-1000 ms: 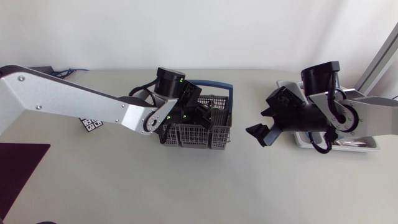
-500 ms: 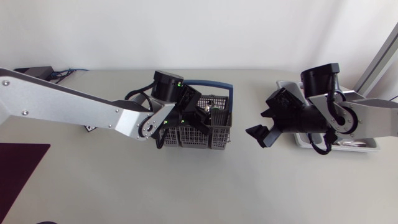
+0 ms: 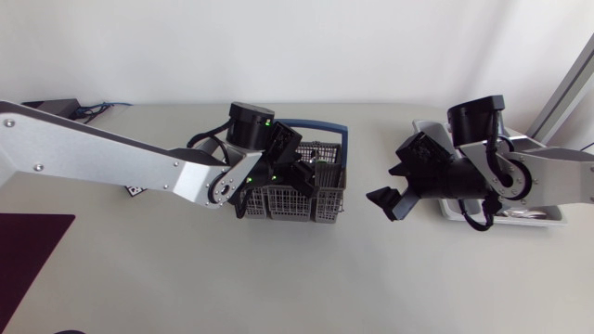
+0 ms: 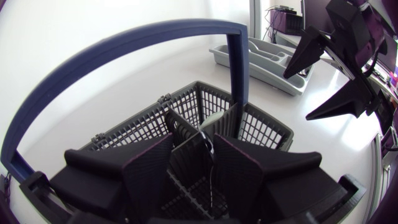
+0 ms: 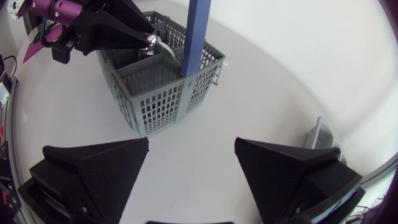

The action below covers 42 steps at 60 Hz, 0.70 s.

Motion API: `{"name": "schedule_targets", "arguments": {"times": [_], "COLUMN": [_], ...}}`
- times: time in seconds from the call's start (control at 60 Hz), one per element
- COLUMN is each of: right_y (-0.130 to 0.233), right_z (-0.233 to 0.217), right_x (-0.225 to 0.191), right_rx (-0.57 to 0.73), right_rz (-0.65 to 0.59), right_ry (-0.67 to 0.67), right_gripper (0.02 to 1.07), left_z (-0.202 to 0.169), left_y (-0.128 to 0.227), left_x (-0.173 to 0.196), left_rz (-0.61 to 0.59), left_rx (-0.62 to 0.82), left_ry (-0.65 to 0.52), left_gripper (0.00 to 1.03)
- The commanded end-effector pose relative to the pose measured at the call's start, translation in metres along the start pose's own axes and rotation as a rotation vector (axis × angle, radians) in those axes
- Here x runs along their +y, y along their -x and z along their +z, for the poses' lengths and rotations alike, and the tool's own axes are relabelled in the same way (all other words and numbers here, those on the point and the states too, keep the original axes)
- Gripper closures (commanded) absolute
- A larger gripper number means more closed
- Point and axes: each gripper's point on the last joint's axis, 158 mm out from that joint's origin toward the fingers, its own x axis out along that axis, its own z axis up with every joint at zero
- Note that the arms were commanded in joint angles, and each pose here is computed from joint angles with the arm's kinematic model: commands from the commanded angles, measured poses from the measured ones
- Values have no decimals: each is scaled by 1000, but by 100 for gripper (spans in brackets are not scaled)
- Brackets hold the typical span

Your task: Transfer all utensils from the basket to the drawer tray.

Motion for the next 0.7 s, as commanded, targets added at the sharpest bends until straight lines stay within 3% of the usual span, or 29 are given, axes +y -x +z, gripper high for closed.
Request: {"name": "schedule_targets", "arguments": {"times": [0.0,0.067,0.317,0.383,0.683], "right_y": [-7,-8,-9,-9,-9], "right_z": [-15,-16,-14,-14,-16], "right_x": [8,8,10,11,12], "right_rx": [33,36,34,34,35], "right_rz": [25,25,30,31,31], "right_ry": [-8,-9,-3,-2,-2], "right_gripper": [7,7,7,7,7], "left_z": [-2,-2,-2,-2,-6], "left_y": [-9,-10,-14,-16,-18], "left_x": [-4,-8,-10,-9,-7], "left_rz": [-3,-10,4,10,30], "left_rx": [6,7,15,16,29], "left_ry": [-29,-31,-40,-40,-42], "left_gripper": [51,56,62,73,98]}}
